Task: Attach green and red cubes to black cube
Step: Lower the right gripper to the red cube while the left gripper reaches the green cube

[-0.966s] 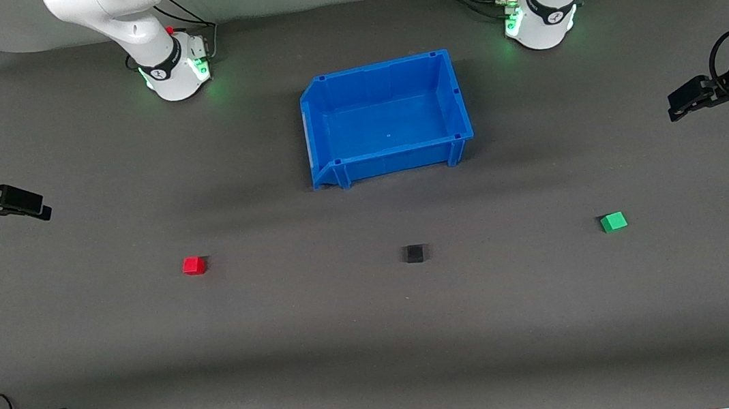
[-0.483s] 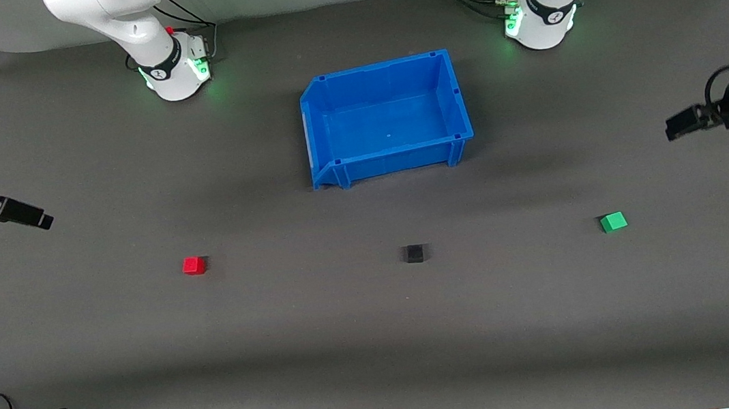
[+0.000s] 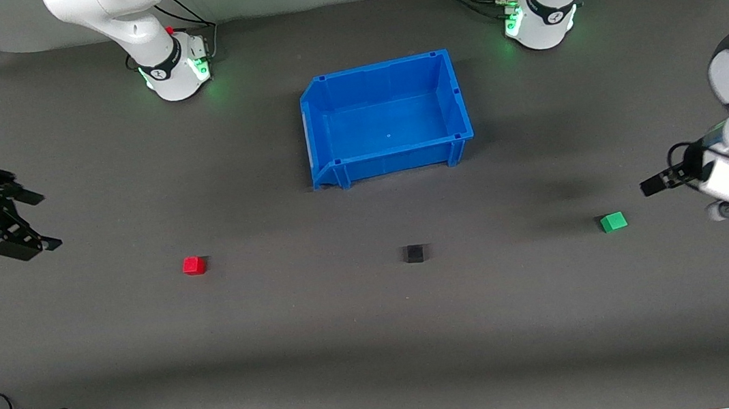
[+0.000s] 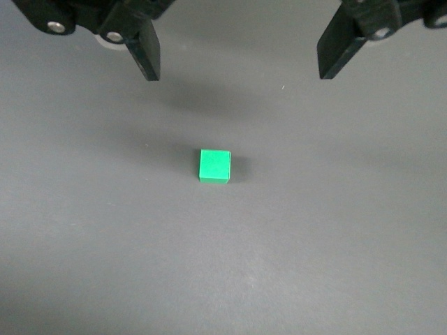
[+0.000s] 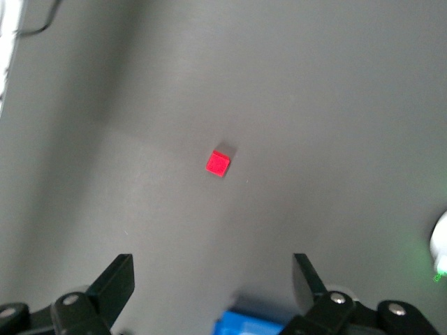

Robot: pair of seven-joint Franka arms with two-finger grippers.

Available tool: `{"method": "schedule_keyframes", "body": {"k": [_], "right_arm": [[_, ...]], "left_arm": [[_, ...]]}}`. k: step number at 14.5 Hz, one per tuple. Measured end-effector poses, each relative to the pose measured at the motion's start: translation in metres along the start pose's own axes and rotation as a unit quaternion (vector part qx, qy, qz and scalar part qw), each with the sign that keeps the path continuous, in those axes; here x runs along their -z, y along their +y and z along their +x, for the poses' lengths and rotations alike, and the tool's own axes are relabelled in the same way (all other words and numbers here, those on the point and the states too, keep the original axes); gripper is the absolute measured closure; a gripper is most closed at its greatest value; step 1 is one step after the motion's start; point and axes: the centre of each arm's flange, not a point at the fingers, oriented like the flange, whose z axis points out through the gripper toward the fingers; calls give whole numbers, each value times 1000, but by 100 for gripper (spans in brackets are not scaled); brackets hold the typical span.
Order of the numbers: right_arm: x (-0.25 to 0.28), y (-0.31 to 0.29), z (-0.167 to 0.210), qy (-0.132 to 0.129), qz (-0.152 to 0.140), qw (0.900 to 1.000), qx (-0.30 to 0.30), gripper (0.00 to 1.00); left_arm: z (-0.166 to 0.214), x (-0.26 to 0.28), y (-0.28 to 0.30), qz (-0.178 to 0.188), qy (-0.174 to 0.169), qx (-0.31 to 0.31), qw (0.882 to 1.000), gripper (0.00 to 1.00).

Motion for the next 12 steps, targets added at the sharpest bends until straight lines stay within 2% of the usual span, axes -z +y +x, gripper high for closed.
{"method": "schedule_keyframes", "body": {"k": [3,5,9,10,11,12], "right_arm": [[-49,-9,5,-33,-36,997,-56,0],[-94,-13,13,-56,-44,995,-75,0],[-191,-7,27,-66,-21,992,-108,0],[-213,-4,29,-75,-14,991,-112,0],[-233,-1,31,-87,-8,989,-116,0],[-253,1,33,-98,-5,988,-122,0]], "left_arm": [[17,-67,2,0,-8,-1,1000,0],[28,-109,5,-2,-11,-1,1000,2],[42,-165,10,-7,-3,-2,1000,9],[42,-177,11,-8,-6,-3,1000,14],[42,-185,12,-7,-9,-4,1000,24],[42,-189,14,-8,-11,-5,1000,24]]}}
